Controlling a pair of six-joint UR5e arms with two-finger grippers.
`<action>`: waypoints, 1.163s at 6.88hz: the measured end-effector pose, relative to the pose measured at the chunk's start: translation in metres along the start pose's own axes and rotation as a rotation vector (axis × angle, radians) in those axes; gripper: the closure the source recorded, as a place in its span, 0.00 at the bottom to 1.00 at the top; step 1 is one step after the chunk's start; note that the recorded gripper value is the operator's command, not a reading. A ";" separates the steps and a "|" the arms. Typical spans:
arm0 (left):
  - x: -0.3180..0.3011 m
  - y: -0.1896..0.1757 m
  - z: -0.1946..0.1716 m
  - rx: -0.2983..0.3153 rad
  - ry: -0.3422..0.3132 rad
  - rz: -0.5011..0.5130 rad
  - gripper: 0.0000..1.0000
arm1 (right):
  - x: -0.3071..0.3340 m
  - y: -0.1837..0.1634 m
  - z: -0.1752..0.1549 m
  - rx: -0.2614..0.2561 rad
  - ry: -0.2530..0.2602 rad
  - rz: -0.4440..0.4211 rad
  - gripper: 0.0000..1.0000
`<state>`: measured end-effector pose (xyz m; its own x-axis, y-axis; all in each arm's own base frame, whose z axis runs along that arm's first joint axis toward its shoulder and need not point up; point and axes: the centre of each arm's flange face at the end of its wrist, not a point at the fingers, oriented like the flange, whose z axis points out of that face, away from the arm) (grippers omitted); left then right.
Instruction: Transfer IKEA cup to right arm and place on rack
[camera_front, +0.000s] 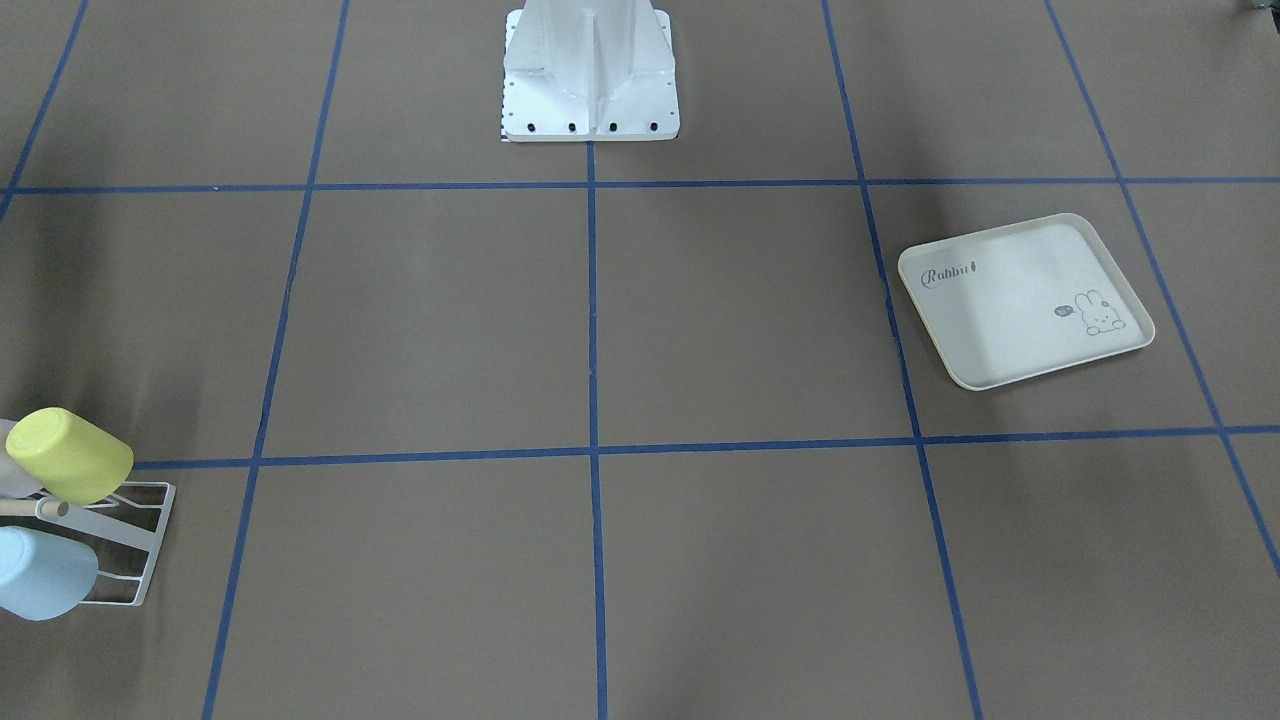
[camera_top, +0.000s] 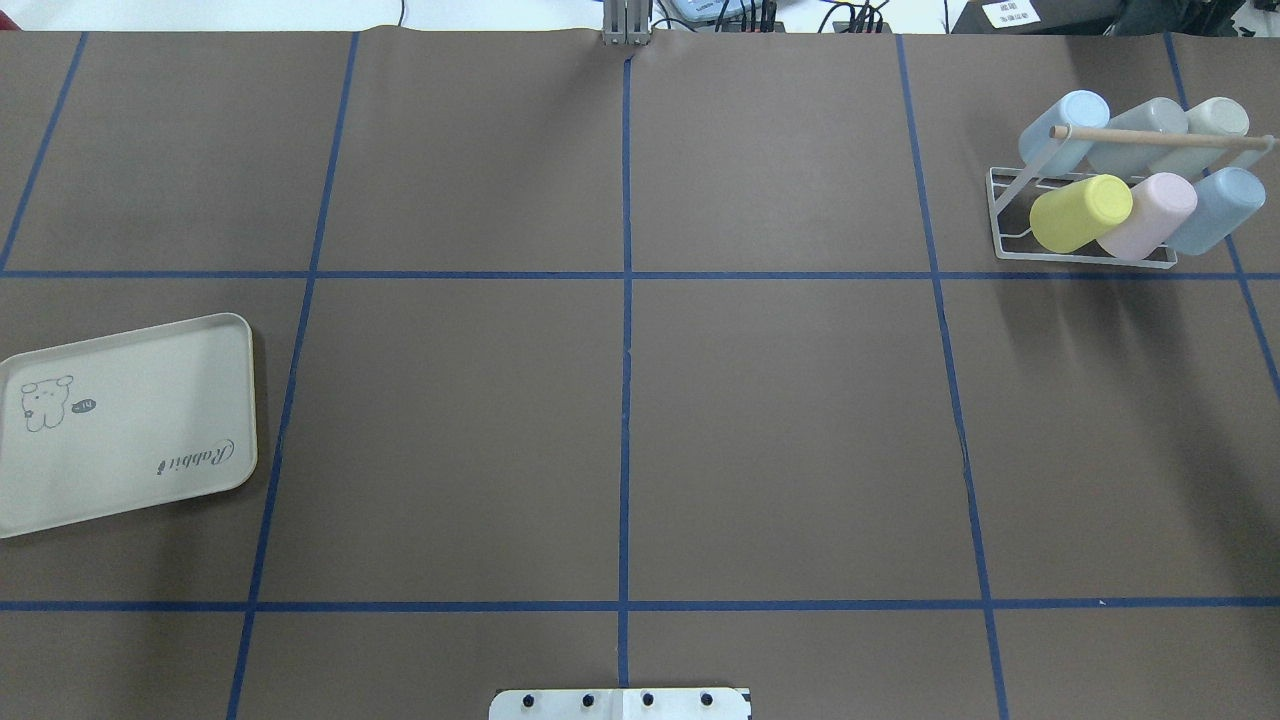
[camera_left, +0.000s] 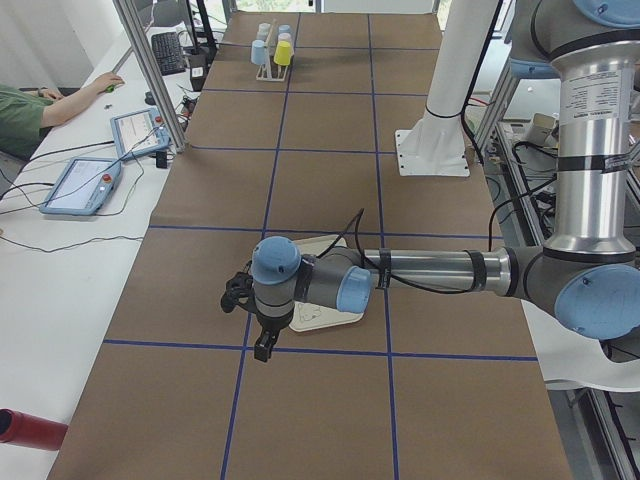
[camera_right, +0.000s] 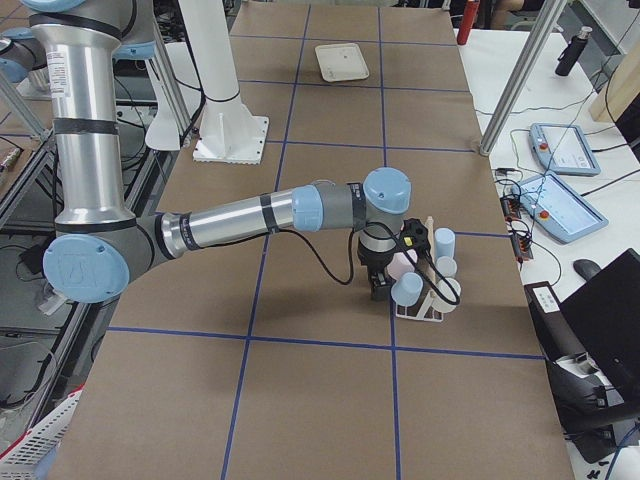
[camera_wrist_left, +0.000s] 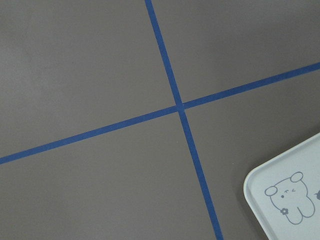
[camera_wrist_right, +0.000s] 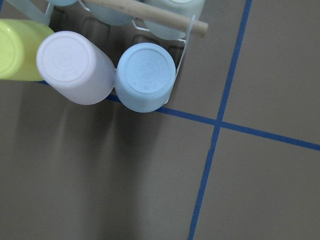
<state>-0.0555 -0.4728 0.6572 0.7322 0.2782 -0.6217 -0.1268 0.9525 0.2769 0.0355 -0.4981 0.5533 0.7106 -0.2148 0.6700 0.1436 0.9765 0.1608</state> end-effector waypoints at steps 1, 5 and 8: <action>-0.005 0.007 0.005 -0.008 0.000 -0.010 0.00 | 0.006 0.006 0.002 -0.001 -0.031 0.024 0.00; 0.016 0.001 -0.017 -0.074 0.024 -0.154 0.00 | 0.015 0.014 0.006 -0.004 -0.062 0.058 0.00; 0.027 0.001 -0.026 -0.108 0.057 -0.200 0.00 | 0.021 0.021 0.012 -0.018 -0.060 0.073 0.00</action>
<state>-0.0532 -0.4612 0.6217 0.7114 0.0858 -0.6976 -0.0557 0.9963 0.0657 0.0451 -0.4828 0.5796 0.6773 -0.1429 0.7217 0.1051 0.9897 0.0973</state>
